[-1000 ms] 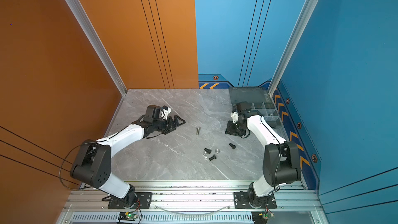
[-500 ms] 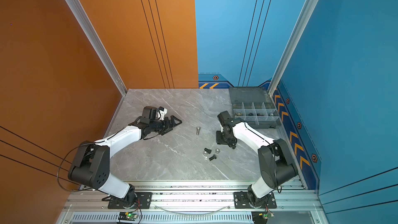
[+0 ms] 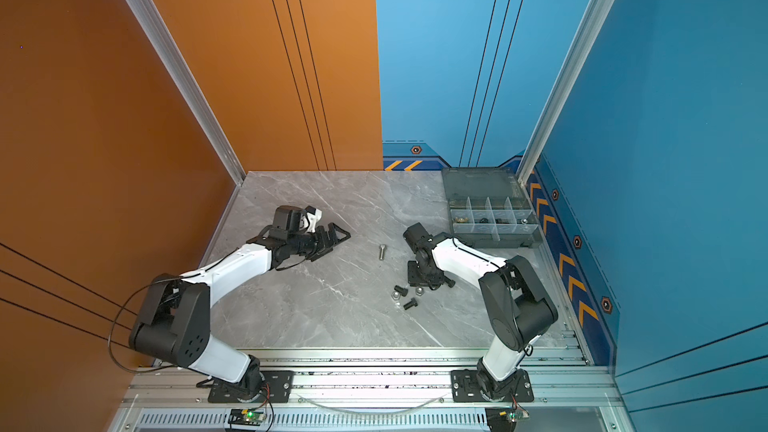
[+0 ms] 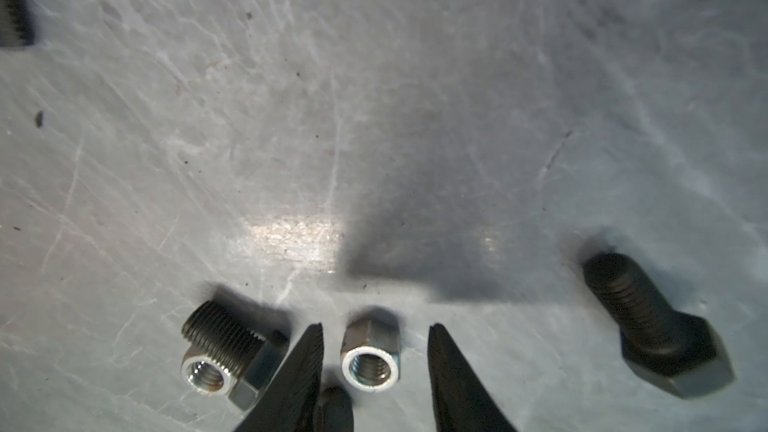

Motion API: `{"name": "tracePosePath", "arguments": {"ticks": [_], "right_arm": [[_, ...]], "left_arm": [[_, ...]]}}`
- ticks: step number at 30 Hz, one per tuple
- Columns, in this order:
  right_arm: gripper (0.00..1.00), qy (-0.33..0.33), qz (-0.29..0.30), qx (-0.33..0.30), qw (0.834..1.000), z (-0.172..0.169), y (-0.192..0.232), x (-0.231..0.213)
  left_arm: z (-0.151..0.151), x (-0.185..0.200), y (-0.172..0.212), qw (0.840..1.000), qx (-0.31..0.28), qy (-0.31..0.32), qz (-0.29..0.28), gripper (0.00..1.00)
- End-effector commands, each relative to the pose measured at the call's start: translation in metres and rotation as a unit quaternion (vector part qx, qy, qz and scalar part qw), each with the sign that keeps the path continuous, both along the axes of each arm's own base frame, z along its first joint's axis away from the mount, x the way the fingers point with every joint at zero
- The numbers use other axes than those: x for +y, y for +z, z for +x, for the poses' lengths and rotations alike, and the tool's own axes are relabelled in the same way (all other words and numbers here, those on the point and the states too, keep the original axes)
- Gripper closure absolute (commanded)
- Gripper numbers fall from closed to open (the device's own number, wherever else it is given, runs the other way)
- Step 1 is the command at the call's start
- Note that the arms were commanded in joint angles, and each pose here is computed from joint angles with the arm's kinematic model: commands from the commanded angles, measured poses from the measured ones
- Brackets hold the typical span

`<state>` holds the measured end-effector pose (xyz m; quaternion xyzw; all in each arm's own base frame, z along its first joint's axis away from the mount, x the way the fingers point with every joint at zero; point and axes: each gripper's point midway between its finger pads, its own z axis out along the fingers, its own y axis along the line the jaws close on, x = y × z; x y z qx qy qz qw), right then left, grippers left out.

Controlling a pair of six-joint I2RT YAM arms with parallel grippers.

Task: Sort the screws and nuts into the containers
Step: 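Lower the open right gripper around a silver hex nut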

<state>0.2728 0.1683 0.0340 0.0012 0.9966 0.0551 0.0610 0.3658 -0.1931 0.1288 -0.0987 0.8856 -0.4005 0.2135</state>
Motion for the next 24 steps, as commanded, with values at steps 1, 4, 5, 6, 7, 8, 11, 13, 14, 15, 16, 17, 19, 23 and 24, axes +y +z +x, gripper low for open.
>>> {"name": "tracePosePath", "arguments": {"ticks": [1,4,5,6,7,8,11,13,14,15,16,17,19,23,24], "right_arm": [[0.56,-0.007,-0.028,0.012,1.000,-0.007,-0.012,-0.008],[0.55,-0.002,-0.031,0.017,0.999,-0.010,-0.014,-0.008],[0.56,0.003,-0.032,0.021,0.999,-0.013,-0.015,-0.008],[0.56,0.005,-0.034,0.023,0.999,-0.014,-0.016,-0.009],[0.55,0.008,-0.037,0.027,0.999,-0.016,-0.018,-0.010],[0.56,0.009,-0.037,0.028,0.999,-0.017,-0.018,-0.010],[0.56,0.015,-0.038,0.032,0.999,-0.019,-0.022,-0.011],[0.56,0.016,-0.040,0.034,0.998,-0.020,-0.023,-0.011],[0.56,0.018,-0.040,0.037,0.998,-0.020,-0.024,-0.011],[0.56,0.019,-0.040,0.038,0.998,-0.021,-0.025,-0.010],[0.56,0.020,-0.041,0.038,0.998,-0.021,-0.025,-0.010],[0.56,0.021,-0.041,0.038,0.998,-0.022,-0.025,-0.010],[0.56,0.023,-0.042,0.039,0.998,-0.022,-0.026,-0.010],[0.59,0.025,-0.041,0.042,0.998,-0.024,-0.026,-0.009],[0.60,0.026,-0.041,0.043,0.998,-0.026,-0.027,-0.009]], "left_arm": [[-0.001,0.003,0.005,1.000,-0.011,-0.002,-0.002,0.02],[-0.002,0.003,0.004,1.000,-0.010,-0.002,-0.002,0.02],[-0.003,0.003,0.003,1.000,-0.009,-0.003,-0.001,0.02],[-0.003,0.003,0.004,1.000,-0.009,-0.002,-0.001,0.02],[-0.003,0.003,0.004,1.000,-0.009,-0.003,-0.001,0.02],[-0.003,0.004,0.005,1.000,-0.010,-0.002,-0.001,0.02],[-0.002,0.004,0.005,1.000,-0.011,-0.002,0.000,0.02],[-0.002,0.004,0.005,1.000,-0.009,-0.002,0.000,0.02],[-0.002,0.004,0.005,1.000,-0.009,-0.001,0.000,0.02],[-0.001,0.004,0.006,1.000,-0.010,-0.001,-0.001,0.02],[-0.002,0.004,0.005,1.000,-0.010,-0.001,0.000,0.02],[-0.001,0.004,0.005,1.000,-0.010,-0.001,0.000,0.02],[-0.001,0.004,0.006,1.000,-0.010,-0.001,0.000,0.02],[-0.002,0.003,0.006,1.000,-0.010,-0.001,0.000,0.02],[-0.002,0.003,0.006,1.000,-0.009,-0.001,0.000,0.02]]}}
